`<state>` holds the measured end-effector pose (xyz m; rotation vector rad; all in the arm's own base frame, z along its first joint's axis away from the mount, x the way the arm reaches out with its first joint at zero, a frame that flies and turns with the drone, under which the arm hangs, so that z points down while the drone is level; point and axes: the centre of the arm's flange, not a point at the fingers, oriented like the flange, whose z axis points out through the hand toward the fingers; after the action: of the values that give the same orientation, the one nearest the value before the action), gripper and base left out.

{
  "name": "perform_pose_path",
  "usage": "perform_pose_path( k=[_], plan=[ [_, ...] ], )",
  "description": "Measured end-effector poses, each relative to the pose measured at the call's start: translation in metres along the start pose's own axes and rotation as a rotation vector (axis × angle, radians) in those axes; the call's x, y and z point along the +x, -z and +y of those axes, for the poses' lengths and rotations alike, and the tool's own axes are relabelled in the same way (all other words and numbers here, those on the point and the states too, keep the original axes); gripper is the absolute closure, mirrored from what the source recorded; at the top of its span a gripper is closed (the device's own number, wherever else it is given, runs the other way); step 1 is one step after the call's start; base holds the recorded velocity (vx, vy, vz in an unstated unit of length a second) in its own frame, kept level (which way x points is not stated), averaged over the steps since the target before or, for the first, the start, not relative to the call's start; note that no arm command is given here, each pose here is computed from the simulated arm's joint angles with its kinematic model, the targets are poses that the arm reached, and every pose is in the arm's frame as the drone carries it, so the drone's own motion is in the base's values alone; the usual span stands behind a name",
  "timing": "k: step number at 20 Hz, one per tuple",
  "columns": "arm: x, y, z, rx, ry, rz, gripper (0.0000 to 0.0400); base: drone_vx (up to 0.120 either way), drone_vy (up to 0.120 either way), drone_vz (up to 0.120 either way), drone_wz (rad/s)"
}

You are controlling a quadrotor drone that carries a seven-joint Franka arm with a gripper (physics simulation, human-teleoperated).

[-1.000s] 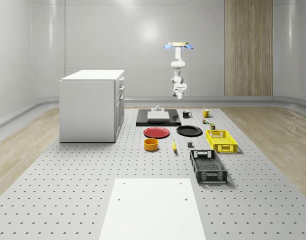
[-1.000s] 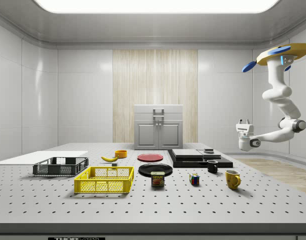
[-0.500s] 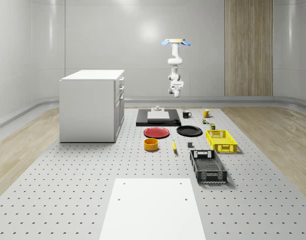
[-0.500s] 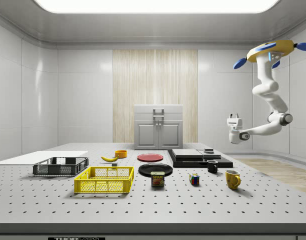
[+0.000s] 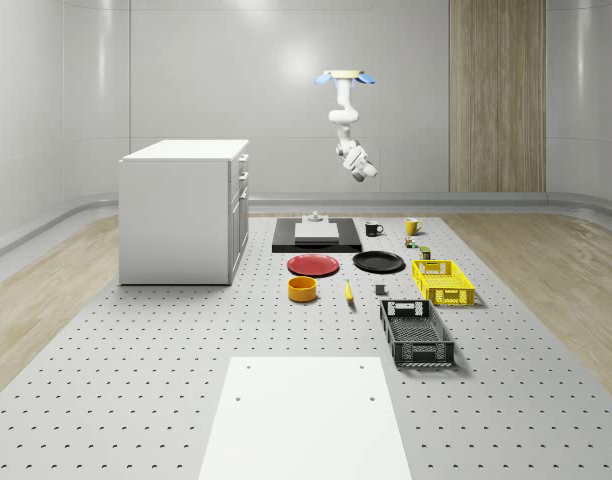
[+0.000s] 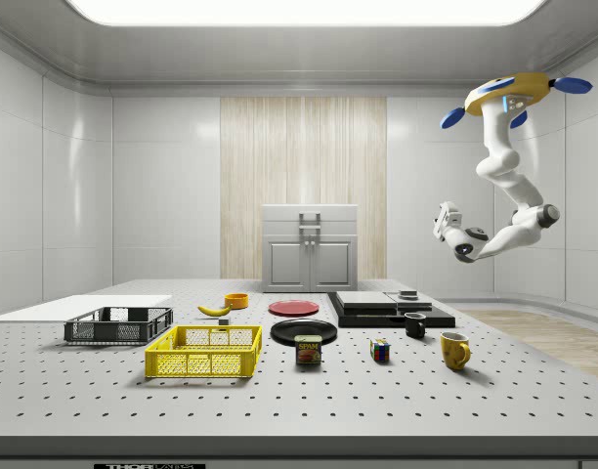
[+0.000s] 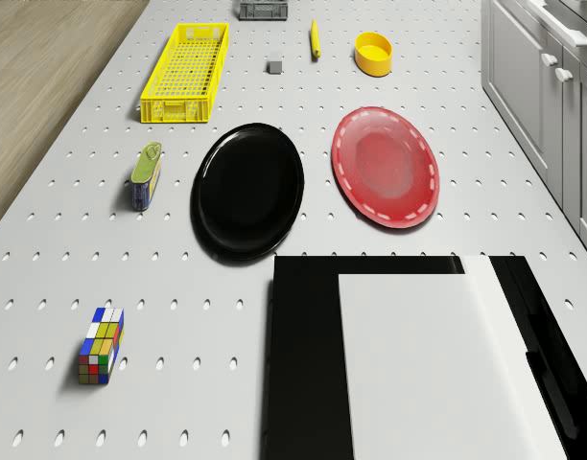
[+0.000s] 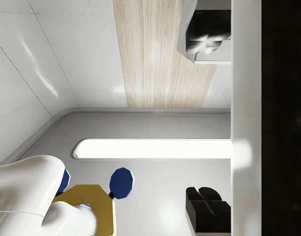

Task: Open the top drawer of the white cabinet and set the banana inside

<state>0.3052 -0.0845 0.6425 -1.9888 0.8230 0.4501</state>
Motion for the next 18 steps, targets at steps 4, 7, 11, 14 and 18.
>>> perform_pose_path(
  k=[4,7,11,14,18],
  plan=[
    [0.019,-0.003,0.019,0.193,-0.002,-0.198,0.0,0.12,-0.12,0.12,0.0],
    [0.027,-0.007,0.026,0.272,-0.003,-0.279,0.0,0.12,-0.12,0.12,0.0],
    [0.032,-0.01,0.031,0.328,-0.004,-0.337,0.0,0.12,-0.12,0.12,0.0],
    [0.034,-0.012,0.033,0.351,-0.004,-0.36,0.0,0.12,-0.12,0.12,0.0],
    [0.036,-0.013,0.034,0.366,-0.004,-0.376,0.0,0.12,-0.12,0.12,0.0]
  ],
)
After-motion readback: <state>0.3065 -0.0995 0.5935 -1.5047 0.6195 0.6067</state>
